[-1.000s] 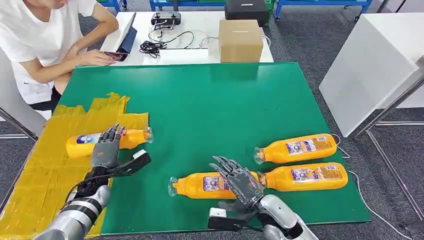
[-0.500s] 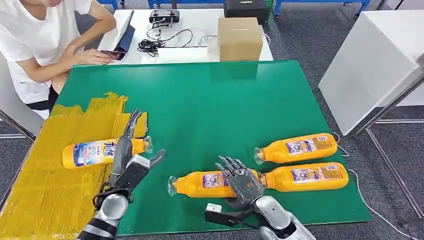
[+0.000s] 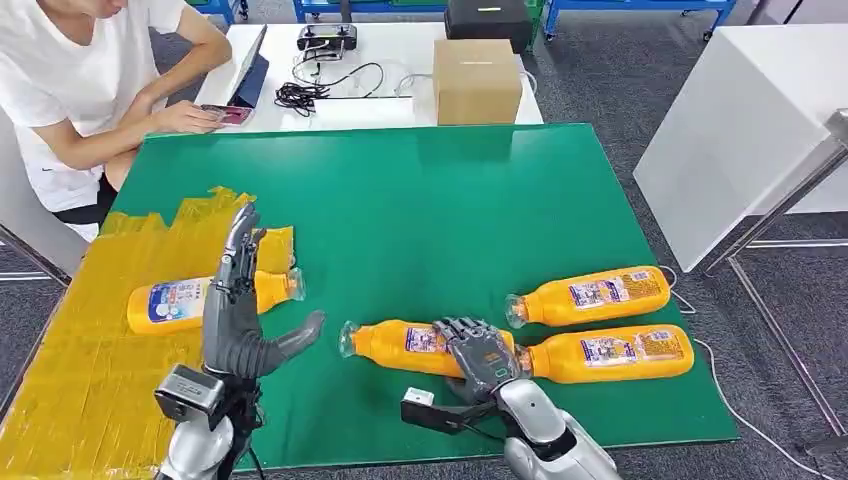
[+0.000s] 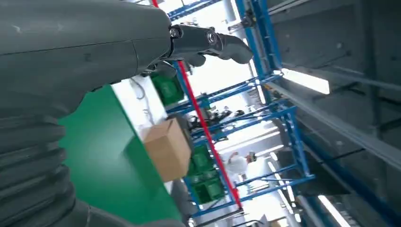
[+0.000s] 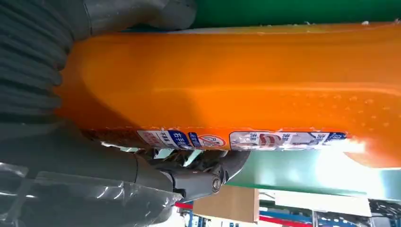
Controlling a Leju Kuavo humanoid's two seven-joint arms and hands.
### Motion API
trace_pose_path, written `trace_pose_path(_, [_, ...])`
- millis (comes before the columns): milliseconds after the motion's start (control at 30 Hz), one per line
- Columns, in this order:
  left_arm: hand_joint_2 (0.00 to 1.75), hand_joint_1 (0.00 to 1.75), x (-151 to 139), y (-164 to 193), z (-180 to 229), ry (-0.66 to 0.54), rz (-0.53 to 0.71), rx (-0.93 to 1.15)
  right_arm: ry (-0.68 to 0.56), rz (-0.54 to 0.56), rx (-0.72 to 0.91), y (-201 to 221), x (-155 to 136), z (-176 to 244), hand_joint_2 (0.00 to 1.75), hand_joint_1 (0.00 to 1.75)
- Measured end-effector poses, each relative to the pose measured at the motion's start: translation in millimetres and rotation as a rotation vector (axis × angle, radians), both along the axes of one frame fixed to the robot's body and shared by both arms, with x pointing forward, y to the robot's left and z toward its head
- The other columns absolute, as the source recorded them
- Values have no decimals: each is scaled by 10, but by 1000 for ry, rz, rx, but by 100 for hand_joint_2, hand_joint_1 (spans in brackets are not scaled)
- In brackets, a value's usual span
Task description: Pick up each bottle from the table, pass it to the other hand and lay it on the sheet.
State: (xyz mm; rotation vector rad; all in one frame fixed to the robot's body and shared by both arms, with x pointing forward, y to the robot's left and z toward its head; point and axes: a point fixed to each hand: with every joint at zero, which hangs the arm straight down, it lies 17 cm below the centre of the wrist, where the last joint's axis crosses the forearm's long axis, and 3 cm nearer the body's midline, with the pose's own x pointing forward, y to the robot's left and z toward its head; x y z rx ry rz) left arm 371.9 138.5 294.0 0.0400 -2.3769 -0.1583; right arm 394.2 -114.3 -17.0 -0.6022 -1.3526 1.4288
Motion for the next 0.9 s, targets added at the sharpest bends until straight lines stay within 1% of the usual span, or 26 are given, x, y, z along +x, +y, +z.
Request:
trace_pose_path(100, [175, 0, -65, 1, 73, -23, -10, -11, 0, -5, 8, 12, 19, 8, 175, 175])
trace_pose_path(233, [175, 0, -137, -1, 122, -34, -36, -34, -20, -24, 68, 47, 51, 93, 175, 175])
trace_pose_path(367, [175, 0, -116, 13, 61, 47, -100, -116, -57, -74, 190, 37, 57, 241, 175, 175])
trace_pose_path(467, [175, 0, -119, 23, 29, 72, -113, -138, -72, -94, 234, 21, 32, 297, 175, 175])
trace_pose_path(633, [175, 0, -57, 32, -100, 150, -118, -150, -202, -110, 493, 45, -56, 751, 175, 175])
trace_pose_path(700, [175, 0, -17, 33, -179, 184, -115, -148, -285, -120, 650, 31, -103, 1097, 175, 175])
trace_pose_path(767, [175, 0, 26, 44, -268, 225, -125, -179, -355, -145, 794, -53, -127, 1419, 175, 175])
trace_pose_path(833, [175, 0, 73, 42, -364, 270, -145, -215, -399, -175, 922, -164, -136, 1681, 175, 175])
trace_pose_path(900, [175, 0, 104, 27, -426, 300, -167, -238, -435, -198, 1016, -271, -145, 1876, 175, 175])
